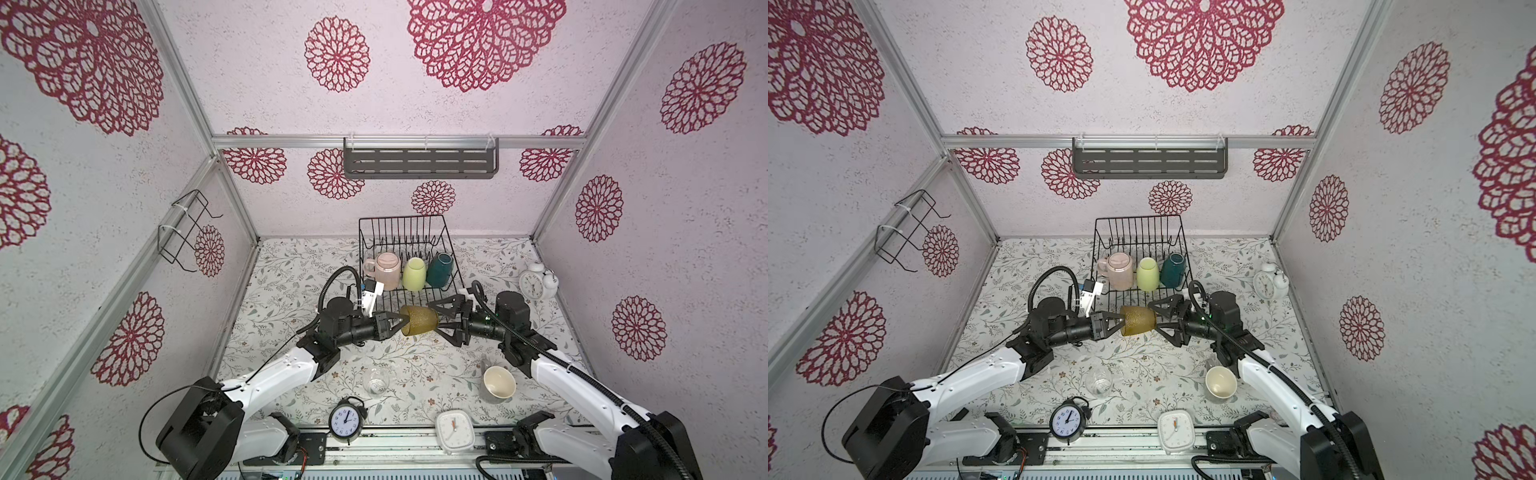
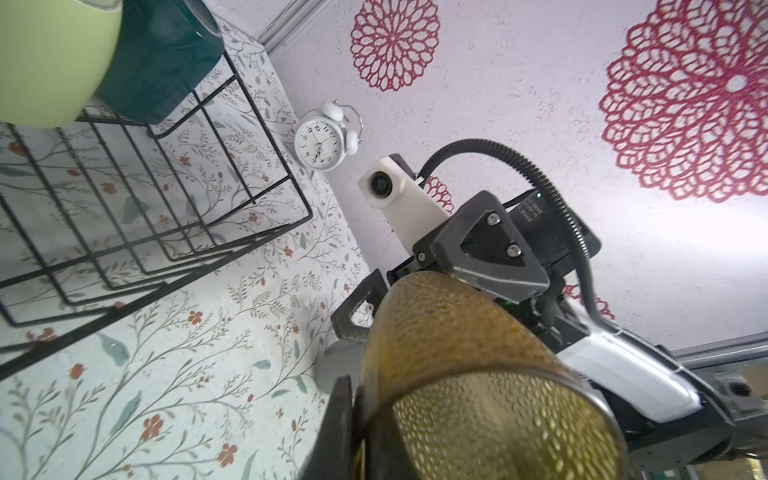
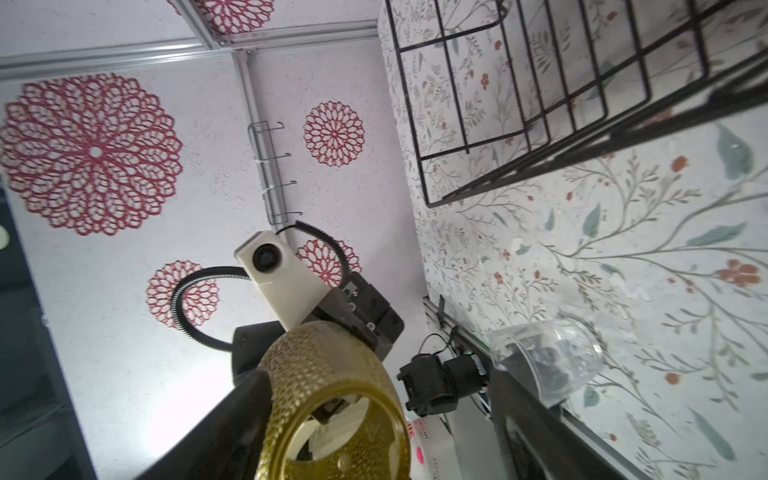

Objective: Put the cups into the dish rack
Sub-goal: 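Grasp the olive-yellow cup with the left gripper and lift it between grippers, then carry the olive-yellow cup toward the rack with the right gripper while the left withdraws, then lower the olive-yellow cup into the rack by the dark green mug, open right gripper, then raise the right gripper from the rack while the left gripper grasps the clear glass, then lift the clear glass with the left gripper while the right gripper approaches it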

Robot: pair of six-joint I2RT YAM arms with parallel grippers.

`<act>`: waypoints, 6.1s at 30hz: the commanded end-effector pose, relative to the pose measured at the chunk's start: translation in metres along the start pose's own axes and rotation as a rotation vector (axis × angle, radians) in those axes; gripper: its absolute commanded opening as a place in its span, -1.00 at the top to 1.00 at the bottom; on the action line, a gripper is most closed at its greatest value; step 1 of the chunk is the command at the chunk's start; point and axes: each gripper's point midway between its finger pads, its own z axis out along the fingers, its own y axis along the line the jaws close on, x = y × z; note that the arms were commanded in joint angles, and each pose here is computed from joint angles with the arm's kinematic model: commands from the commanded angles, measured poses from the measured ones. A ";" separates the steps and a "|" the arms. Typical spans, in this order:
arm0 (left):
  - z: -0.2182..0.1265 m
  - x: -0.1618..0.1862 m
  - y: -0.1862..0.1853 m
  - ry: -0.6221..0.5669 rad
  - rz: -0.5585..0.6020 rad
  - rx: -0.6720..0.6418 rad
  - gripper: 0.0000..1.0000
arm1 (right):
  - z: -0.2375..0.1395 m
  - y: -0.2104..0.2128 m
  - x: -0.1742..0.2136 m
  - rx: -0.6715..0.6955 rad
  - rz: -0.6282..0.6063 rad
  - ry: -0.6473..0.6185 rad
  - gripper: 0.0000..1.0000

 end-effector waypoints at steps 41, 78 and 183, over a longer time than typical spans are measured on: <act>-0.012 -0.010 0.028 -0.060 -0.030 -0.127 -0.03 | 0.027 0.049 0.016 -0.169 -0.041 0.080 -0.13; -0.180 -0.024 0.096 -0.296 0.207 -0.961 -0.95 | 0.016 -0.046 -0.214 1.012 -0.718 -0.339 -0.17; -0.084 0.110 0.099 0.300 0.055 -0.935 0.90 | -0.054 0.058 -0.089 0.474 -0.937 -0.584 -0.61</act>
